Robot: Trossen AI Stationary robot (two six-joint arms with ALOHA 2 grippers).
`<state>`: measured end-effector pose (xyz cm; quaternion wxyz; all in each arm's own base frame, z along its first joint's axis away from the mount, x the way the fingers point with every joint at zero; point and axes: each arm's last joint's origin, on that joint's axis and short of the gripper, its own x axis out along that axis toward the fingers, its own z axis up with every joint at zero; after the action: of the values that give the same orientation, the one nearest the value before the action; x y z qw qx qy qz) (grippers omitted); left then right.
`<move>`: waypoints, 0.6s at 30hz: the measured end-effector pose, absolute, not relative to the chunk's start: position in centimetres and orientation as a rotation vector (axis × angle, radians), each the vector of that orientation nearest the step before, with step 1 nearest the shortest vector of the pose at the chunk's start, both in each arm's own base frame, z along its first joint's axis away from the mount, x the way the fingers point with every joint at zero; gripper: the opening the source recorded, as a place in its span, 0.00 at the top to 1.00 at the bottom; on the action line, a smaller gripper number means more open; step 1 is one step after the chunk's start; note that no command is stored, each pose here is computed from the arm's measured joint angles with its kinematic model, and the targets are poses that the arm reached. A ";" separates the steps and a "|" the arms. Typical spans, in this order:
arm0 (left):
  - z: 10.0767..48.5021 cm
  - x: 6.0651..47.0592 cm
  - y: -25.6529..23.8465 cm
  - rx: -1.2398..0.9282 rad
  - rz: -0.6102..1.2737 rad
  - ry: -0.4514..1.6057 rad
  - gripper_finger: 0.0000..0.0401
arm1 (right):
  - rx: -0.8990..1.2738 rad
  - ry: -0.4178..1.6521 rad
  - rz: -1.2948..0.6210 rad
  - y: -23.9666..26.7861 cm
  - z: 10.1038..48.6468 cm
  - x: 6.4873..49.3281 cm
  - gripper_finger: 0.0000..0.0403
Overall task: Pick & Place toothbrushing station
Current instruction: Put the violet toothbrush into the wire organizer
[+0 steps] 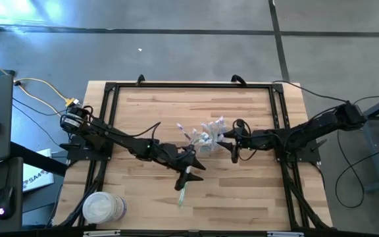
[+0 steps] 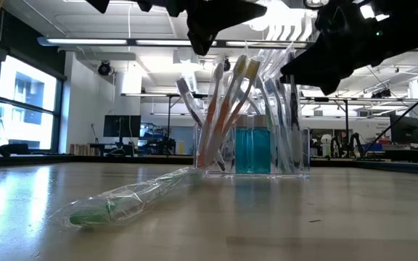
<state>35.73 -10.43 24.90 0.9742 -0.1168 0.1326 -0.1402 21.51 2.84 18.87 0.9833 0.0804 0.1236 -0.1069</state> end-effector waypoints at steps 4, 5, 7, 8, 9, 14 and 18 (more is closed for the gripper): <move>24.4 35.6 -10.4 -0.313 -0.261 0.337 0.47 | 0.134 0.222 -0.193 3.2 19.7 20.9 0.61; 24.2 35.6 -10.4 -0.322 -0.257 0.352 0.47 | 0.132 0.216 -0.188 3.2 19.9 20.8 0.62; 24.0 35.5 -10.4 -0.335 -0.249 0.378 0.47 | 0.128 0.209 -0.178 3.4 20.2 20.5 0.63; 23.9 35.5 -10.4 -0.348 -0.244 0.393 0.47 | 0.127 0.206 -0.172 3.5 20.3 20.3 0.63; 23.7 35.4 -10.3 -0.370 -0.236 0.412 0.47 | 0.125 0.206 -0.165 3.6 20.5 20.2 0.64; 23.0 35.1 -10.4 -0.470 -0.192 0.506 0.47 | 0.109 0.206 -0.120 4.3 20.9 19.4 0.65; 22.3 34.4 -11.2 -0.488 -0.163 0.595 0.47 | 0.104 0.200 -0.072 5.1 21.2 19.0 0.66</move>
<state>34.43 -11.18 22.28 0.9237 -0.2376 0.2898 -0.0795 19.00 5.15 21.17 0.9930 0.0519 0.0999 -0.0360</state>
